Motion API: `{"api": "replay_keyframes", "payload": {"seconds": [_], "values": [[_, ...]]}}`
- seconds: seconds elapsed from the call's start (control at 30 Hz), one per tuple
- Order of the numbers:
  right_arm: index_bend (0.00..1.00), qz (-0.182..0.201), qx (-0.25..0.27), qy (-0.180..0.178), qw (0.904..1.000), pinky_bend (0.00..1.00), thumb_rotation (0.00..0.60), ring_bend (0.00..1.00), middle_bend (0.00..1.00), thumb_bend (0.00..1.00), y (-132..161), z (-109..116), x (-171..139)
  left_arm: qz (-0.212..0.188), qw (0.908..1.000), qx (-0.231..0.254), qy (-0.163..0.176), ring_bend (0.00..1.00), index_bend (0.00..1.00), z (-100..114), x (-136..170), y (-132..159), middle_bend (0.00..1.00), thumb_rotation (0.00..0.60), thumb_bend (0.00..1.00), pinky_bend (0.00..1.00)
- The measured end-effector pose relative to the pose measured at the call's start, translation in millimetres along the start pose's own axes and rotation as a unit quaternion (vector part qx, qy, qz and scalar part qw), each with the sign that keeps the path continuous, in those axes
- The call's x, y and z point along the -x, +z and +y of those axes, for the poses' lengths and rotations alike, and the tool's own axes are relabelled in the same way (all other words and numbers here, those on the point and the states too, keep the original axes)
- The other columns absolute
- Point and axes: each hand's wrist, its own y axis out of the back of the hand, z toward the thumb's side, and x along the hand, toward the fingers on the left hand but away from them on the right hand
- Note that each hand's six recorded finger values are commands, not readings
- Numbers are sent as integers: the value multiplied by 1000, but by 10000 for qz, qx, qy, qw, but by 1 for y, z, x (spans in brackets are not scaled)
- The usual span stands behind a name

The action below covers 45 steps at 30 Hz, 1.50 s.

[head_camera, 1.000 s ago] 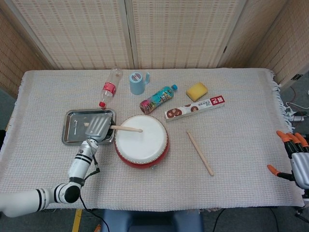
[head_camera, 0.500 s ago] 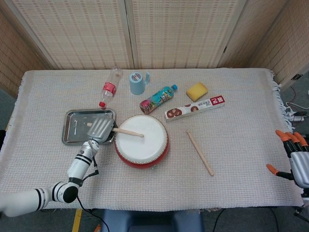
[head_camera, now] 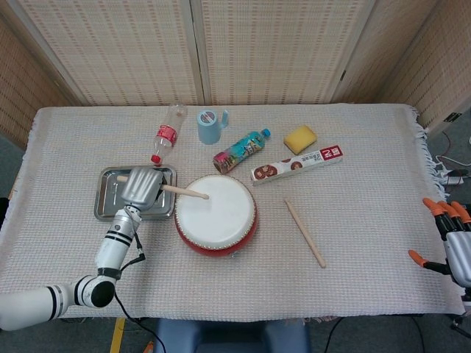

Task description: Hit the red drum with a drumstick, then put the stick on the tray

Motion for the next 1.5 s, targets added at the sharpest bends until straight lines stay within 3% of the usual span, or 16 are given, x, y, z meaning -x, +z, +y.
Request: {"api": "replay_keyframes", "payload": {"seconds": [0.1, 0.27, 0.5, 0.77, 1.0, 1.1, 1.23, 1.37, 1.5], "values": [[0, -3, -1, -2, 10000, 21, 600, 0, 113, 156, 0, 0, -1, 200, 9992, 342, 30, 1000, 1000, 0, -7, -15, 1000, 600, 704, 1000], [0, -29, 4, 4, 10000, 21, 600, 0, 113, 156, -1, 0, -1, 651, 9973, 345, 68, 1000, 1000, -7, -22, -50, 1000, 600, 702, 1000], [0, -66, -5, 33, 10000, 21, 600, 0, 113, 156, -2, -2, 0, 1204, 9911, 547, -130, 1000, 1000, -31, -32, -96, 1000, 600, 700, 1000], [0, -76, -24, 71, 9999, 21, 600, 0, 113, 156, -1, -4, 3, 1046, 9925, 345, -533, 993, 1000, -63, -33, -101, 1000, 600, 692, 1000], [0, -112, -48, 77, 9999, 21, 600, 0, 113, 156, -1, -4, 3, 1041, 9911, 218, -802, 917, 986, -83, -40, -100, 969, 600, 686, 996], [0, -125, -48, 83, 9999, 21, 600, 0, 113, 157, -1, -4, 4, 1122, 9903, 141, -807, 871, 946, -86, -43, -102, 921, 600, 685, 962], [0, -152, -43, 73, 9998, 21, 600, 0, 113, 156, -2, -4, 4, 1202, 9883, 100, -935, 711, 830, -90, -46, -104, 765, 600, 679, 821], [0, -152, -45, 74, 9998, 21, 600, 0, 113, 156, -2, -4, 4, 1281, 9875, 69, -911, 506, 661, -88, -47, -106, 580, 600, 666, 603], [0, -137, -36, 81, 9999, 21, 600, 0, 113, 156, -1, -4, 5, 1283, 9876, 54, -900, 379, 491, -86, -46, -103, 435, 600, 631, 520]]}}
